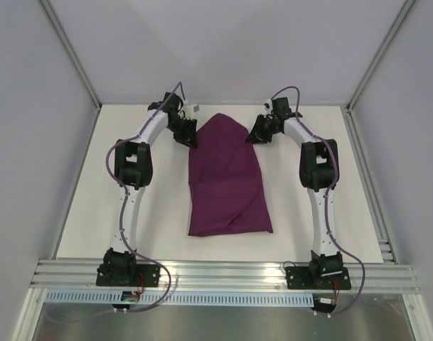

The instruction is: Prepare the surgical pack

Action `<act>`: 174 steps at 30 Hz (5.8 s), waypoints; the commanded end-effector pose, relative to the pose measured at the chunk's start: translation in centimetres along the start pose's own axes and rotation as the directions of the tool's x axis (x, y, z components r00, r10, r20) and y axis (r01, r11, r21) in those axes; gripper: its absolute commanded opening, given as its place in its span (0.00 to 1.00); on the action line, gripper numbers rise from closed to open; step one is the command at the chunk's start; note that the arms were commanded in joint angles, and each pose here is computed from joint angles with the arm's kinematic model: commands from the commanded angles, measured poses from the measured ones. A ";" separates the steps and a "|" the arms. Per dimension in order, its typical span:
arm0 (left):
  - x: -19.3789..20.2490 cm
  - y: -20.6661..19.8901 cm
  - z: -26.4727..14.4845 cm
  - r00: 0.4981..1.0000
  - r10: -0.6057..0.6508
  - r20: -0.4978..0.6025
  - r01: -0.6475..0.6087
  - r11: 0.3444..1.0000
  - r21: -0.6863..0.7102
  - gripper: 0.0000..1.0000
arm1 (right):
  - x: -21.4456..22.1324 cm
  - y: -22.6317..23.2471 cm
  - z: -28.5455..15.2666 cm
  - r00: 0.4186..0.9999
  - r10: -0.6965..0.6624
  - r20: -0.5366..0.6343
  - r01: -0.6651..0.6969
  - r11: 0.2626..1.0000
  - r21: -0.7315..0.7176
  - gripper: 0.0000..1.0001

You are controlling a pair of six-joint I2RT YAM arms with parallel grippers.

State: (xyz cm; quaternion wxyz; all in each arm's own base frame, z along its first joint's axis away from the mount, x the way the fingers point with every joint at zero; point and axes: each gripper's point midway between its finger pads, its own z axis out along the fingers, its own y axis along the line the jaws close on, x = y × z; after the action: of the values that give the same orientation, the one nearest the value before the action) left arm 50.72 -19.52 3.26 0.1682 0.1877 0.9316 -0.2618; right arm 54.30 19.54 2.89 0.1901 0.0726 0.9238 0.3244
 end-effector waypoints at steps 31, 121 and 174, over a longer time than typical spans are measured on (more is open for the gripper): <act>5.2 -15.0 -16.7 0.927 0.300 0.225 -0.356 0.892 0.277 0.00 | 7.9 7.5 -19.3 0.949 -0.183 0.255 0.214 0.972 -0.098 0.00; 21.8 -12.2 -8.3 0.809 0.566 -0.156 -0.516 0.812 0.272 0.00 | 16.3 10.4 -6.7 0.958 -0.100 -0.270 -0.029 0.901 -0.434 0.15; 20.1 -13.6 -12.0 0.861 0.474 -0.187 -0.436 0.875 0.210 0.65 | 40.7 9.3 -20.6 0.866 -0.459 -0.197 0.390 0.868 -0.307 0.79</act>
State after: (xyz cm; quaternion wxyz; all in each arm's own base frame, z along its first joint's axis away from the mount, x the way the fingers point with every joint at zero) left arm 23.21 -18.25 9.69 0.0845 0.4608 0.8390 -0.2768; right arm 6.44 25.32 8.23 0.0670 -0.2101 0.8821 0.4163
